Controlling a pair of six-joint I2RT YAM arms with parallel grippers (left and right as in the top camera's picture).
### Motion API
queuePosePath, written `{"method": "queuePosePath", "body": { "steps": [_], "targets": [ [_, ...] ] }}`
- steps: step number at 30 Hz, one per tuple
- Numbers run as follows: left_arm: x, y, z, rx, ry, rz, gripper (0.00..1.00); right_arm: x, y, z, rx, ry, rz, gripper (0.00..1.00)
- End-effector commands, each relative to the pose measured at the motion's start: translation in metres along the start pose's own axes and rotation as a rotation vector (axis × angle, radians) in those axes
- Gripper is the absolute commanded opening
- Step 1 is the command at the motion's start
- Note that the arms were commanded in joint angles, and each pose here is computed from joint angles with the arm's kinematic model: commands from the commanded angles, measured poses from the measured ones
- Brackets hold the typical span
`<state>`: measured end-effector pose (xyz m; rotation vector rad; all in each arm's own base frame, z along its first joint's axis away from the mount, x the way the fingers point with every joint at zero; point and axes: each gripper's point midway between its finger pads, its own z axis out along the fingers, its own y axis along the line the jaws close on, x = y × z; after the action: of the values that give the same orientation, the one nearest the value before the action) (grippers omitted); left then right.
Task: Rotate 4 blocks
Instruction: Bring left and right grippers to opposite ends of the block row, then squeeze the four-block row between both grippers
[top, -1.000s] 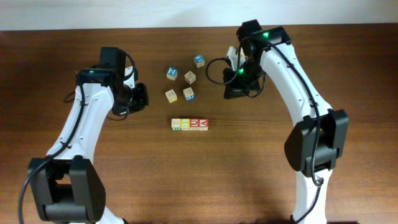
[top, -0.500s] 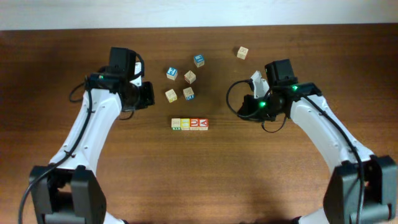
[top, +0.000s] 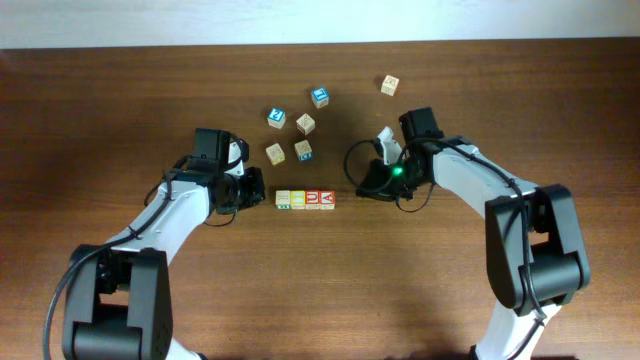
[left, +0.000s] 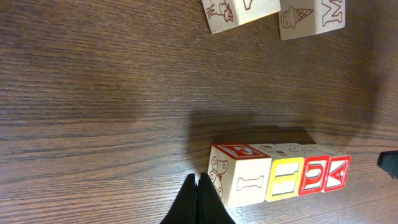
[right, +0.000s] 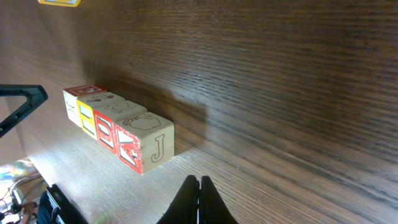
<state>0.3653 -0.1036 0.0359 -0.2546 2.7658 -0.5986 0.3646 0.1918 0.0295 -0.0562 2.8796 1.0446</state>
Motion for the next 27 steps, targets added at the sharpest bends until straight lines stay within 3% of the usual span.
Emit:
{"method": "queuePosePath", "body": {
  "steps": [1, 9, 27],
  "targets": [
    [0.008, -0.002, 0.008, 0.024, 0.036, 0.044, 0.0, 0.001, 0.002, 0.004, -0.015, 0.007, -0.016, 0.04],
    [0.012, -0.01, 0.022, 0.103, 0.067, 0.13, 0.0, -0.004, -0.002, 0.006, 0.024, -0.02, -0.011, 0.04],
    [0.012, -0.009, 0.022, 0.099, 0.065, 0.13, 0.0, -0.004, 0.01, 0.028, 0.139, -0.068, 0.14, 0.04]
  ]
}}
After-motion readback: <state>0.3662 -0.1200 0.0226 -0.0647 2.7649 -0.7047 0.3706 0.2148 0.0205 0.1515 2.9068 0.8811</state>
